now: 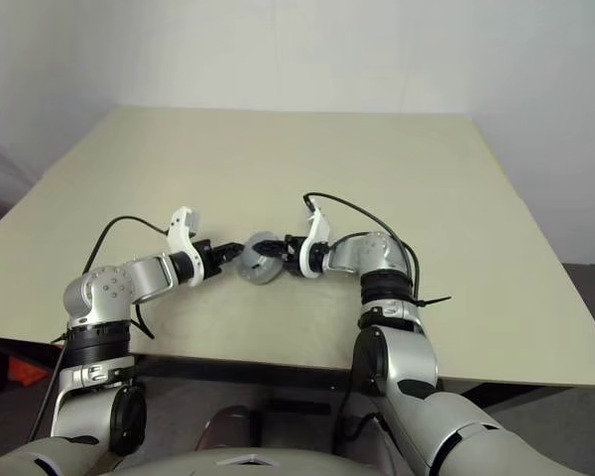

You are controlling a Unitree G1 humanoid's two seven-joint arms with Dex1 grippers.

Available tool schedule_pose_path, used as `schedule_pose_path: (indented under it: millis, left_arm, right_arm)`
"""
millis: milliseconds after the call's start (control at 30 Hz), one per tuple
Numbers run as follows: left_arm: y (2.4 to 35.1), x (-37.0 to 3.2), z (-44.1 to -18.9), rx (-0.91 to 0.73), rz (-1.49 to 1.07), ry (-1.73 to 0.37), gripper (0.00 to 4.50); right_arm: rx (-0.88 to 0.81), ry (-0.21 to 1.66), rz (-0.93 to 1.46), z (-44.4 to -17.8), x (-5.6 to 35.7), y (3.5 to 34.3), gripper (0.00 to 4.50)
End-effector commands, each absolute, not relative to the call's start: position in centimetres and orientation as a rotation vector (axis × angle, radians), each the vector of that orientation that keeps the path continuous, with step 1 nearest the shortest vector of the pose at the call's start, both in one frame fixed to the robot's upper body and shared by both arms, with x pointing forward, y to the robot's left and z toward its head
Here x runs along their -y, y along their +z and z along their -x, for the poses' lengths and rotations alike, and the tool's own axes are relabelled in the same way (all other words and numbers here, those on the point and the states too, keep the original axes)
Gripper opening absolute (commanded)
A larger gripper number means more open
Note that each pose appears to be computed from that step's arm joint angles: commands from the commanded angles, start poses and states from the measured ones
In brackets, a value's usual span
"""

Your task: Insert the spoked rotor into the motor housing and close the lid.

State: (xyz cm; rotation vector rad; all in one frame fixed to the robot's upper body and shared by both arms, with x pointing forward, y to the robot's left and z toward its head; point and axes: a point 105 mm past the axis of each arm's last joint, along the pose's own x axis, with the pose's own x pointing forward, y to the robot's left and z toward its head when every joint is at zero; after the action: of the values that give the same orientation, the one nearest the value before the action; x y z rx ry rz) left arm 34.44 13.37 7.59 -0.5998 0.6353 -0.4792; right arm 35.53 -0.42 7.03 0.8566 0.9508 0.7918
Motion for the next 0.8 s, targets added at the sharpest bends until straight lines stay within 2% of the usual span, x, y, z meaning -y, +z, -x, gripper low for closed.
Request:
schedule_pose_path:
  millis: [33,300,467,700,800]
  left_arm:
    - [7.7,-12.2,-34.4,-0.651,0.588,-0.521,0.0]
    - [8.0,-12.6,-34.6,-0.613,0.581,-0.508,0.0]
    - [11.2,-14.8,-36.4,-0.355,0.601,-0.44,0.0]
    - [14.0,-16.1,-36.3,-0.181,0.718,-0.438,0.0]
    - [14.8,-16.7,-36.2,-0.134,0.784,-0.427,0.0]
  right_arm:
    - [-0.858,0.846,-0.868,-36.7,-0.3,9.7,2.16]
    - [-0.83,0.82,-0.913,-37.5,-0.1,10.1,2.08]
    - [-0.783,0.745,-0.966,-39.0,0.7,10.3,2.08]
    - [-0.69,0.694,-1.104,-41.1,1.2,12.6,2.08]
    - [-0.644,0.722,-1.205,-41.8,0.8,15.0,2.08]
